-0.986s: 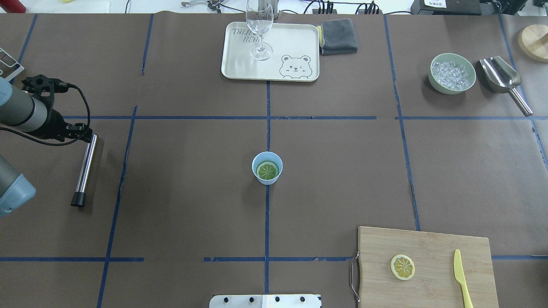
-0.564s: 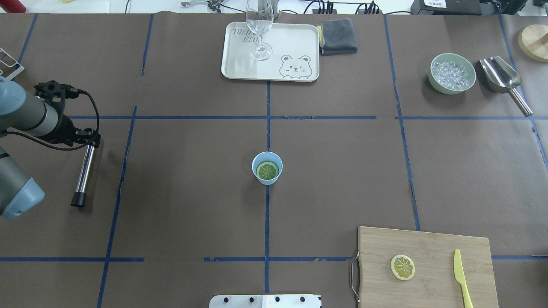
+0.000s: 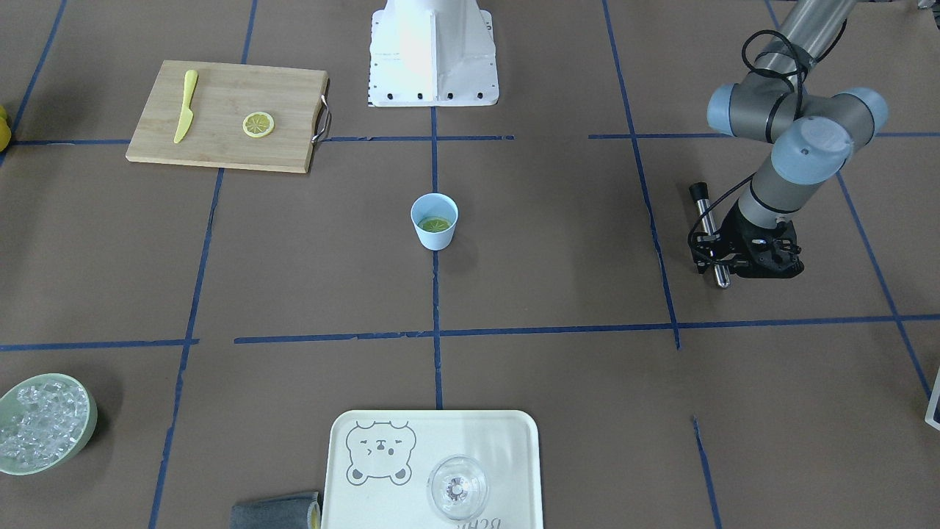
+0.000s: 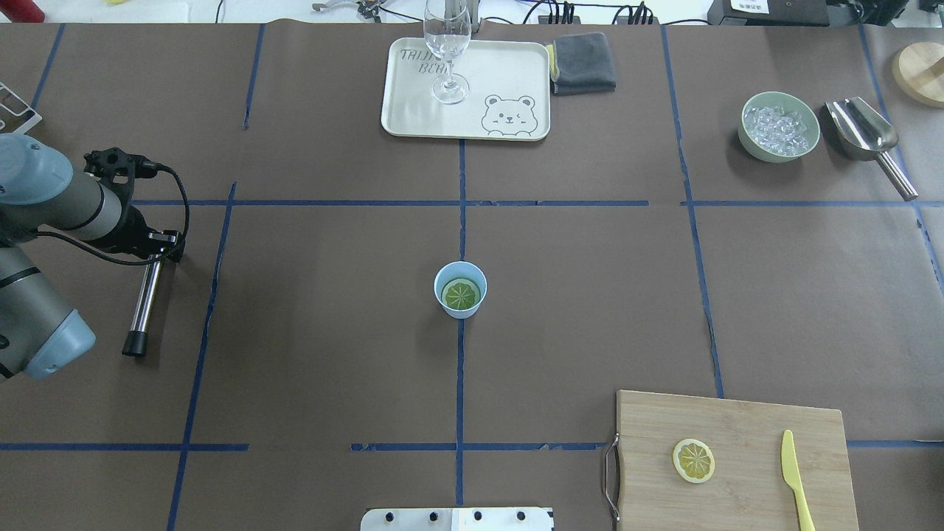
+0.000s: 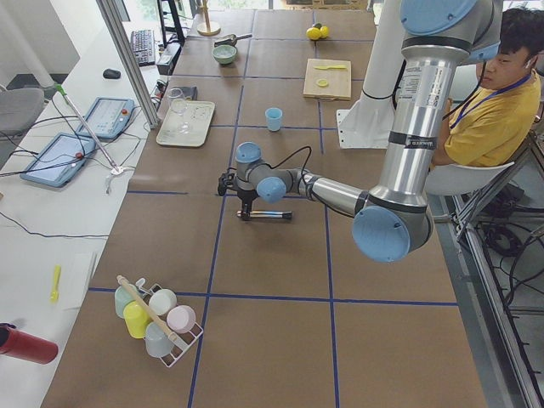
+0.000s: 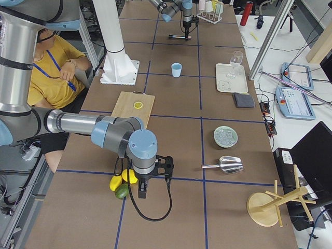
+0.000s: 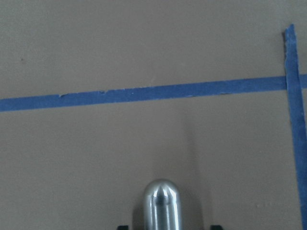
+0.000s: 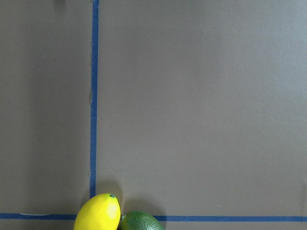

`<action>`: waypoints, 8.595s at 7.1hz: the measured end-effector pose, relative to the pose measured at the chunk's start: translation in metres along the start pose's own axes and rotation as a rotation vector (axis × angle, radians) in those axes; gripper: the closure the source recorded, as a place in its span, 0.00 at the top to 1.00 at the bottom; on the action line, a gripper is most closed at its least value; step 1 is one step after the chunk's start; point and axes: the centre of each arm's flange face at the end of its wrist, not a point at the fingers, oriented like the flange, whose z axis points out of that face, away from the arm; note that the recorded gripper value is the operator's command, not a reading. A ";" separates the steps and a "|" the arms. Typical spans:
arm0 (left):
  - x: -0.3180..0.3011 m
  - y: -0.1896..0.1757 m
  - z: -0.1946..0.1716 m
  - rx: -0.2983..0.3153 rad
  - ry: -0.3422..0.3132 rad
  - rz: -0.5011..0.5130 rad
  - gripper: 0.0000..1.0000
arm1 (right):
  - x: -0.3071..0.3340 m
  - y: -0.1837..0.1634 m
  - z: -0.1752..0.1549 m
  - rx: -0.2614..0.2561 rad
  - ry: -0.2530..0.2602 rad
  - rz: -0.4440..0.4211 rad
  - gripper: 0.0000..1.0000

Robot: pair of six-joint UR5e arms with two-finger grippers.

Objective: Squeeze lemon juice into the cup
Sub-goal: 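Grasp the metal muddler rod with the left gripper and lift it, then carry the muddler with the left gripper over the blue cup, then press the muddler down into the cup onto the lemon slice, then lift the muddler out and carry it back toward its spot, then lower the muddler onto the table and release it with the left gripper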

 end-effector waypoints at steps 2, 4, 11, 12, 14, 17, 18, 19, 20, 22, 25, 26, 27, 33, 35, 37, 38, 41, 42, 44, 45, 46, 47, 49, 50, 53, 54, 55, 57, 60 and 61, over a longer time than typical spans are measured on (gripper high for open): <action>0.003 0.000 -0.005 0.006 0.005 0.011 0.00 | 0.000 0.000 0.000 0.001 0.000 0.000 1.00; 0.017 0.000 -0.028 0.040 0.035 0.059 0.00 | 0.000 0.000 -0.001 0.003 -0.001 0.001 1.00; 0.204 -0.058 -0.219 0.774 0.337 0.292 0.00 | -0.008 -0.011 -0.011 0.046 0.008 -0.011 1.00; 0.222 -0.042 -0.231 0.870 0.459 0.332 0.00 | -0.011 -0.015 -0.013 0.053 0.007 0.013 1.00; 0.264 0.004 -0.236 1.056 0.679 0.432 0.00 | -0.032 -0.025 -0.018 0.060 0.005 0.066 1.00; 0.304 0.046 -0.235 1.173 0.858 0.525 0.00 | -0.096 -0.048 -0.007 0.041 -0.016 0.034 1.00; 0.312 0.055 -0.222 1.200 0.897 0.552 0.00 | -0.110 -0.053 0.001 0.033 -0.021 0.008 1.00; 0.316 0.057 -0.210 1.237 0.913 0.585 0.00 | -0.118 -0.055 0.006 0.026 -0.022 -0.007 1.00; 0.315 0.057 -0.196 1.269 0.915 0.610 0.00 | -0.123 -0.056 0.009 0.020 -0.023 -0.016 1.00; 0.324 0.070 -0.155 1.310 0.896 0.587 0.00 | -0.126 -0.057 0.011 0.016 -0.024 -0.021 1.00; 0.343 0.095 -0.126 1.352 0.854 0.607 0.00 | -0.125 -0.055 0.012 0.013 -0.024 -0.018 1.00; 0.343 0.095 -0.117 1.346 0.836 0.611 0.00 | -0.125 -0.054 0.012 0.013 -0.024 -0.017 1.00; 0.342 0.094 -0.105 1.336 0.813 0.610 0.00 | -0.125 -0.054 0.012 0.013 -0.024 -0.017 1.00; 0.354 0.100 -0.086 1.312 0.794 0.633 0.00 | -0.124 -0.054 0.013 0.010 -0.024 -0.014 1.00; 0.358 0.091 -0.128 1.360 0.827 0.608 0.00 | -0.125 -0.054 0.013 0.010 -0.024 -0.016 1.00; 0.360 0.065 -0.169 1.302 0.744 0.651 0.00 | -0.125 -0.054 0.013 0.010 -0.024 -0.017 1.00; 0.361 0.052 -0.178 1.215 0.698 0.659 0.00 | -0.125 -0.054 0.013 0.010 -0.024 -0.018 1.00; 0.357 0.014 -0.173 0.913 0.468 0.638 0.00 | -0.124 -0.054 0.013 0.010 -0.023 -0.016 1.00; 0.348 0.001 -0.173 0.799 0.380 0.616 0.00 | -0.124 -0.054 0.014 0.009 -0.022 -0.016 1.00; 0.305 -0.019 -0.175 0.582 0.204 0.564 0.00 | -0.123 -0.054 0.014 0.008 -0.022 -0.018 1.00; 0.278 -0.022 -0.175 0.490 0.108 0.527 0.00 | -0.123 -0.054 0.014 0.008 -0.021 -0.018 1.00; 0.255 -0.024 -0.171 0.409 0.019 0.489 0.00 | -0.122 -0.054 0.015 0.006 -0.020 -0.019 1.00; 0.233 -0.023 -0.160 0.335 -0.048 0.420 0.00 | -0.121 -0.054 0.016 0.004 -0.019 -0.018 1.00; 0.180 -0.009 -0.123 0.235 -0.123 0.196 0.00 | -0.119 -0.054 0.018 0.000 -0.017 -0.015 1.00; 0.148 0.001 -0.101 0.197 -0.165 0.125 0.00 | -0.119 -0.054 0.019 -0.001 -0.016 -0.016 1.00; 0.074 0.020 -0.048 0.122 -0.274 0.016 0.00 | -0.118 -0.054 0.020 -0.002 -0.014 -0.019 1.00; 0.060 0.021 -0.029 0.107 -0.294 0.006 0.00 | -0.117 -0.054 0.020 -0.002 -0.014 -0.019 1.00; 0.052 0.022 -0.014 0.098 -0.305 0.002 0.61 | -0.117 -0.055 0.020 -0.002 -0.014 -0.019 1.00; 0.050 0.021 -0.005 0.093 -0.308 0.009 1.00 | -0.117 -0.055 0.020 -0.002 -0.014 -0.019 1.00; 0.052 0.007 -0.025 0.119 -0.286 0.054 1.00 | -0.118 -0.055 0.020 -0.002 -0.014 -0.018 1.00; 0.036 -0.014 -0.059 0.146 -0.272 0.124 1.00 | -0.118 -0.055 0.020 -0.002 -0.014 -0.018 1.00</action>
